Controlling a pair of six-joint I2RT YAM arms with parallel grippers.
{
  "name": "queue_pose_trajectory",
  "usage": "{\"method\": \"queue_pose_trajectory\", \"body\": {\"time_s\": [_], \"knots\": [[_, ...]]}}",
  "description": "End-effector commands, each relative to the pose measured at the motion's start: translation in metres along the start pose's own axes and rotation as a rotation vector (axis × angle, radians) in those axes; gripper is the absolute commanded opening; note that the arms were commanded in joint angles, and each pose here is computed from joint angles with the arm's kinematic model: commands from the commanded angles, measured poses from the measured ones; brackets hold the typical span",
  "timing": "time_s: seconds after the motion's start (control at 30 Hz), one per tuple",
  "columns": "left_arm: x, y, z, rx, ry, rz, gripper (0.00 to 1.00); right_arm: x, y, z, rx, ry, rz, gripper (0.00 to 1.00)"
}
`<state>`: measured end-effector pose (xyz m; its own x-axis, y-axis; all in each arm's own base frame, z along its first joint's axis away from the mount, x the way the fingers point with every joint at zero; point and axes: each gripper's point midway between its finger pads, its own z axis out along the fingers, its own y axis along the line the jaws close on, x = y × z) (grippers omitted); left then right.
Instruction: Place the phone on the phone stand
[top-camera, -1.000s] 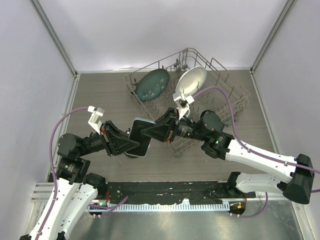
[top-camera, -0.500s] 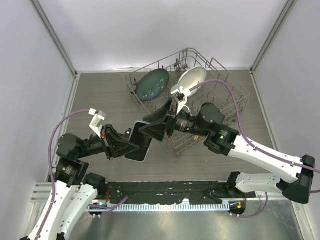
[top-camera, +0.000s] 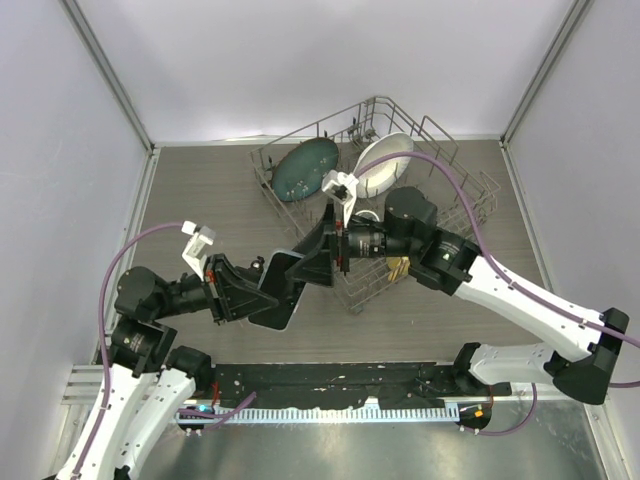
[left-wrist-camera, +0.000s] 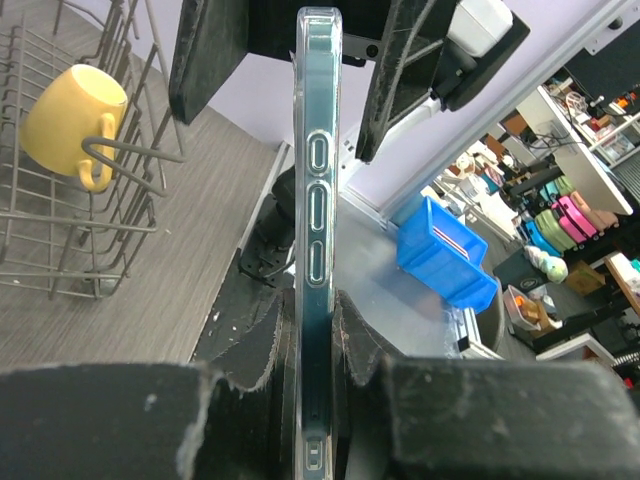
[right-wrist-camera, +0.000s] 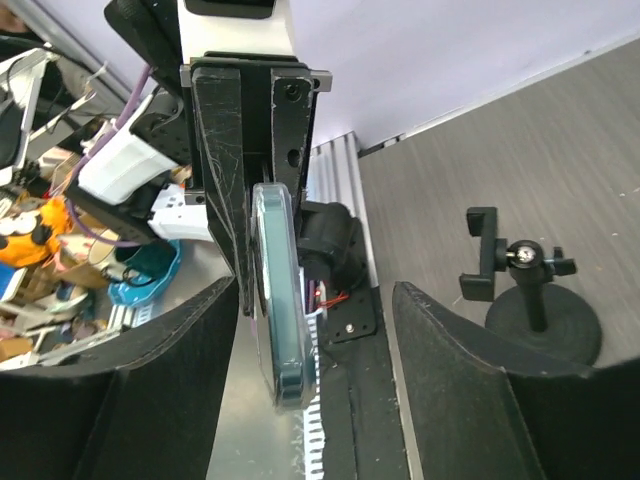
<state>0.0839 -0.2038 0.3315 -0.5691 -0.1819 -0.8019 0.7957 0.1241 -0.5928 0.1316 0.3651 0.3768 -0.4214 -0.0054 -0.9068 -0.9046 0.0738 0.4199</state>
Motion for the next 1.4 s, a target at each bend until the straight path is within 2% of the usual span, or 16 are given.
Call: {"method": "queue_pose_trajectory", "body": {"time_s": [0.0, 0.1, 0.47, 0.57, 0.67, 0.9, 1.07, 1.2, 1.3, 1.33, 1.37], "knots": [[-0.011, -0.031, -0.006, 0.082, -0.007, 0.110, 0.00, -0.020, 0.029, 0.001, -0.133, 0.011, -0.010, 0.64], [-0.011, -0.035, -0.007, 0.089, -0.011, 0.122, 0.00, -0.017, 0.037, 0.004, -0.195, 0.051, 0.005, 0.54], [-0.009, -0.034, -0.007, 0.095, 0.000, 0.128, 0.00, -0.010, 0.047, 0.002, -0.272, 0.089, 0.031, 0.37], [-0.009, -0.035, -0.007, 0.096, 0.002, 0.128, 0.00, -0.010, 0.049, 0.002, -0.283, 0.085, 0.037, 0.36], [-0.010, -0.036, -0.007, 0.095, -0.002, 0.134, 0.00, -0.008, 0.047, 0.004, -0.283, 0.086, 0.053, 0.42], [-0.011, -0.035, -0.006, 0.092, -0.004, 0.132, 0.00, -0.012, 0.052, 0.007, -0.339, 0.047, 0.062, 0.41], [-0.012, -0.035, -0.006, 0.088, -0.010, 0.132, 0.00, -0.007, 0.048, 0.012, -0.345, 0.060, 0.082, 0.30], [-0.013, -0.035, -0.007, 0.084, -0.015, 0.135, 0.00, -0.006, 0.049, 0.011, -0.346, 0.062, 0.081, 0.29], [-0.013, -0.034, -0.007, 0.078, -0.020, 0.133, 0.00, -0.006, 0.050, 0.009, -0.347, 0.054, 0.074, 0.15], [-0.014, -0.035, -0.007, 0.079, -0.019, 0.133, 0.00, -0.004, 0.050, 0.009, -0.345, 0.057, 0.082, 0.01], [-0.014, -0.034, -0.007, 0.076, -0.022, 0.133, 0.00, -0.005, 0.048, 0.009, -0.337, 0.048, 0.083, 0.01]]}}
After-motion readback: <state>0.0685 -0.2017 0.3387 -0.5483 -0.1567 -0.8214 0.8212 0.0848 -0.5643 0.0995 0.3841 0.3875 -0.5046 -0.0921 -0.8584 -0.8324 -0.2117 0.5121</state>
